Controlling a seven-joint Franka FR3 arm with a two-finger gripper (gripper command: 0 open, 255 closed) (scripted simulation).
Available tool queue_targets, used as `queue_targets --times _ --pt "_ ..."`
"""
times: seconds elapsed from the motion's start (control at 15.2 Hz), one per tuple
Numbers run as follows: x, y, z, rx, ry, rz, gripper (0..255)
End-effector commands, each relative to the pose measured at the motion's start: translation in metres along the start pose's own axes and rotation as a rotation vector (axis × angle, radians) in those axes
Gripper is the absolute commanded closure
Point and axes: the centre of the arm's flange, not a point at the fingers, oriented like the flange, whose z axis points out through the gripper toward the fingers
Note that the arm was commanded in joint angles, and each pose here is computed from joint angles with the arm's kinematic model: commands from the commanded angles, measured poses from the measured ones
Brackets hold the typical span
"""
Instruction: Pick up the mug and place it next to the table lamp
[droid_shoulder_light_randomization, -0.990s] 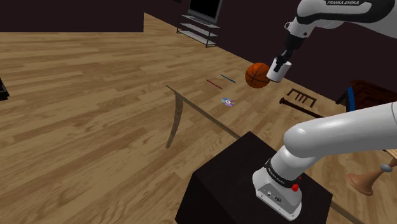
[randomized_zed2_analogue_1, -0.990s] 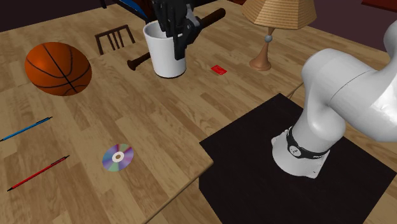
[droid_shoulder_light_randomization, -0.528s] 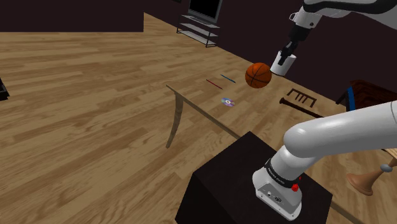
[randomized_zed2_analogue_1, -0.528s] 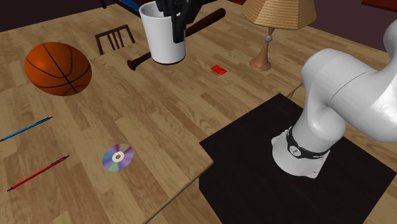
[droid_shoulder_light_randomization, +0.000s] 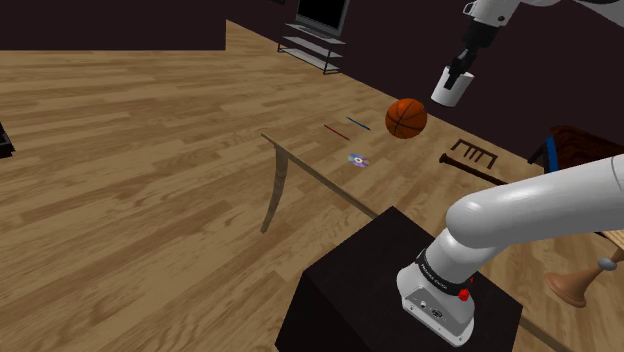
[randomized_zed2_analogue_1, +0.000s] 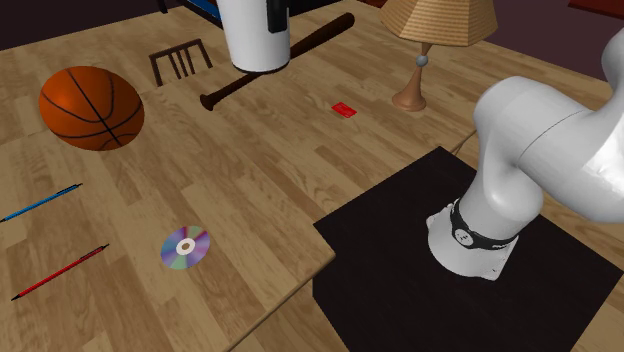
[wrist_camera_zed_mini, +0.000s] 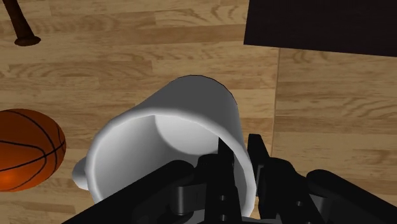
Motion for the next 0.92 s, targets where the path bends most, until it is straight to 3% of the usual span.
queue_targets --times 0.0,0.86 --pt "0.0 0.001 -0.01 0.0 0.0 0.0 255" --pt "0.002 0.005 -0.078 0.0 0.0 0.0 255"
